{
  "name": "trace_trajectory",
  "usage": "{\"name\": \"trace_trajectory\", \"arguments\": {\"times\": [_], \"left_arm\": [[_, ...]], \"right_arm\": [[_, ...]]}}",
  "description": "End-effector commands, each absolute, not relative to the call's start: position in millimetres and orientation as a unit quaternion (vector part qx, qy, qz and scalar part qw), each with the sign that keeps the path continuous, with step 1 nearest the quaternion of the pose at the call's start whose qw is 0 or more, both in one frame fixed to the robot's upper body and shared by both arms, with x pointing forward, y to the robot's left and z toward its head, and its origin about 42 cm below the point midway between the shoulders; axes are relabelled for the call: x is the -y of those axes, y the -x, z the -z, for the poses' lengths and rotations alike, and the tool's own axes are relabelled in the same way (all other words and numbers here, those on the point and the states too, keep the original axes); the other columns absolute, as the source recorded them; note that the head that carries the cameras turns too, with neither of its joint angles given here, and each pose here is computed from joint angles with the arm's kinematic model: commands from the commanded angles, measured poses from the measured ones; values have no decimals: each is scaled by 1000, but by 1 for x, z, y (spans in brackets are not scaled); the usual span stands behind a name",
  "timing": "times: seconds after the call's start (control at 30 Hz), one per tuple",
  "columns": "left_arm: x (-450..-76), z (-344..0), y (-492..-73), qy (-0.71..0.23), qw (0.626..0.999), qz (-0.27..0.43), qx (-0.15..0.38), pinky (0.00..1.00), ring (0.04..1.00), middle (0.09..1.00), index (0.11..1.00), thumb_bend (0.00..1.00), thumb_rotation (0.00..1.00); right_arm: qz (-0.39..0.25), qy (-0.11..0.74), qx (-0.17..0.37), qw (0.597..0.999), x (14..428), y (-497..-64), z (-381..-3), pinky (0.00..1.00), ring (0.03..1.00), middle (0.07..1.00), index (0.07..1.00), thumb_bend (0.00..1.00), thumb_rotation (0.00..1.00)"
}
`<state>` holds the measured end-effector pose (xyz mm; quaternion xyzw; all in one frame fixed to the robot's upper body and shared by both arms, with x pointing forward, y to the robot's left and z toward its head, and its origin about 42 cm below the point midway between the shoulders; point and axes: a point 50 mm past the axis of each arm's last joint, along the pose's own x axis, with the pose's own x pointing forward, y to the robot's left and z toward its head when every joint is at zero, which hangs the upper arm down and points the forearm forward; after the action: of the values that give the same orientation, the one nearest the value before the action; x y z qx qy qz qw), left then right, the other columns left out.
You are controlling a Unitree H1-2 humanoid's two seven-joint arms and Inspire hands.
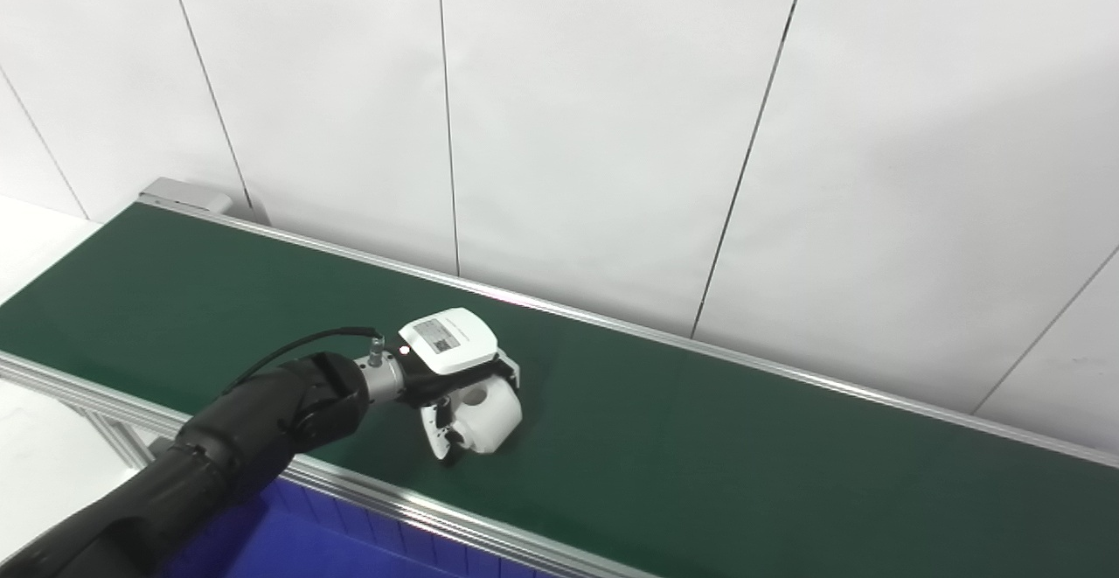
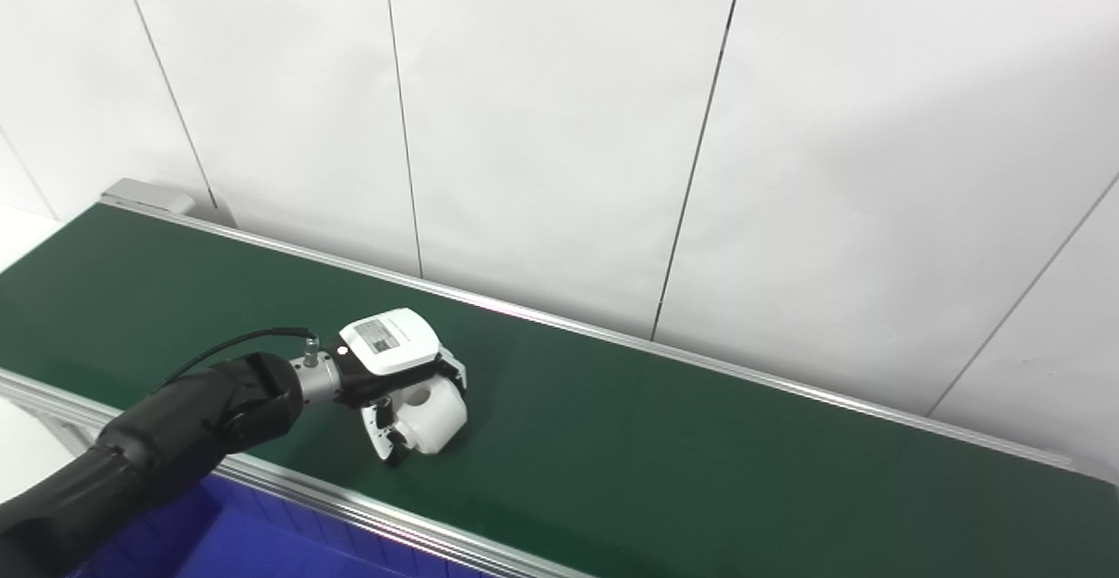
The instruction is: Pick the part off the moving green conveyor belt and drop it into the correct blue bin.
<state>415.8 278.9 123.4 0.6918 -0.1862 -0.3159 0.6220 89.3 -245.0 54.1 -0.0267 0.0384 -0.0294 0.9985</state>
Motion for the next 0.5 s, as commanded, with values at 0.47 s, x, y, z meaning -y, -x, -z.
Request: {"name": "trace_trajectory", "arguments": {"times": [0.47], "left_arm": [[-294, -169, -417, -646, 678, 257, 237, 534, 445, 464, 496, 525, 0]], "right_arm": [[31, 22, -24, 999, 244, -89, -63, 1000, 974, 1000, 1000, 800, 1000]]}}
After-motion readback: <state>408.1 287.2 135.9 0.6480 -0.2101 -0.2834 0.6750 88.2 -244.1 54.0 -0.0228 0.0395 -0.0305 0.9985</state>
